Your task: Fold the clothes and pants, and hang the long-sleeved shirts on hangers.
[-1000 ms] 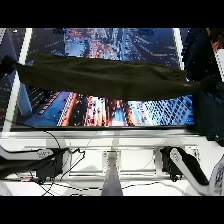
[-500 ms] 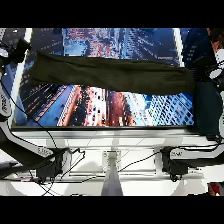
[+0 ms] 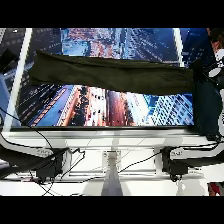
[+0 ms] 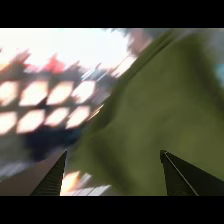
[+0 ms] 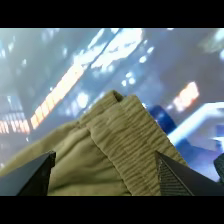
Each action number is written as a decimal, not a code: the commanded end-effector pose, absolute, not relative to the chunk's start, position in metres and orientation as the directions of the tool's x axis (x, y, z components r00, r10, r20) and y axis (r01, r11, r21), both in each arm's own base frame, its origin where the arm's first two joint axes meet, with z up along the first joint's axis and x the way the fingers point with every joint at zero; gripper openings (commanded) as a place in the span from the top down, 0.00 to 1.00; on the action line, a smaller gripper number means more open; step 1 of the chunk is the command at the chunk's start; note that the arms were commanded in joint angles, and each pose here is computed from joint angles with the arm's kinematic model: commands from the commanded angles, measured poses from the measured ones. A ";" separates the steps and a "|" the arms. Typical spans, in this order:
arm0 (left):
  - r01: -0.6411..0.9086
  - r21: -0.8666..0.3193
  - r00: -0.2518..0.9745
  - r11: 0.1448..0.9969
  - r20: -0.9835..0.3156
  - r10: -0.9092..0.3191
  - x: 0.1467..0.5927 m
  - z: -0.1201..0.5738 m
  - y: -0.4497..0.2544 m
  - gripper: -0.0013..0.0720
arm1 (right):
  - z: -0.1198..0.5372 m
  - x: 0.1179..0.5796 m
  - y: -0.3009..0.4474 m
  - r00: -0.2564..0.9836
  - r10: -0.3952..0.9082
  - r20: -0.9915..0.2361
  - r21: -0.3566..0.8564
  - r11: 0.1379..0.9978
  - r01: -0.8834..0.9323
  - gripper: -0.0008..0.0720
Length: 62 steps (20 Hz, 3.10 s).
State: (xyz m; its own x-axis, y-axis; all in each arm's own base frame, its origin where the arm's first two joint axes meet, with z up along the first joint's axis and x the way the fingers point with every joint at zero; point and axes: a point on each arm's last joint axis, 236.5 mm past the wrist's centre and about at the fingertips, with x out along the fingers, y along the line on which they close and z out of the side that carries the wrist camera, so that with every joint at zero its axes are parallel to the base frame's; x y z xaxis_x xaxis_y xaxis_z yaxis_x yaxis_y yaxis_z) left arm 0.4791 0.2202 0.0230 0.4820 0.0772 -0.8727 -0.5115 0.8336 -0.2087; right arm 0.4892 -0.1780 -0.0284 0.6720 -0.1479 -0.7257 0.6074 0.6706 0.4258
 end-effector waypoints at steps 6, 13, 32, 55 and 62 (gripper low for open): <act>-0.562 -0.402 0.434 0.723 -0.887 -0.156 0.418 -0.054 0.154 0.13 | -0.037 0.479 -0.168 0.631 -0.108 -0.768 0.347 0.757 0.553 0.04; -0.663 -0.604 0.656 0.442 -0.753 -0.047 0.469 -0.088 0.173 0.13 | -0.037 0.479 -0.168 0.630 -0.107 -0.769 0.302 0.808 0.506 0.04; 0.015 -0.248 0.875 0.969 -0.466 -0.133 0.513 0.164 0.085 0.95 | 0.102 0.567 0.077 0.773 0.230 -0.591 0.260 0.962 -0.088 0.95; 0.322 -0.399 0.671 0.858 -0.543 -0.505 0.440 0.189 -0.073 0.95 | 0.030 0.437 0.431 0.412 0.510 -0.755 0.247 0.804 -0.542 0.95; 0.474 -0.598 0.409 0.646 -0.500 -0.763 0.426 0.110 -0.328 0.93 | 0.092 0.531 0.145 0.535 0.202 -0.820 0.166 0.979 -0.115 0.95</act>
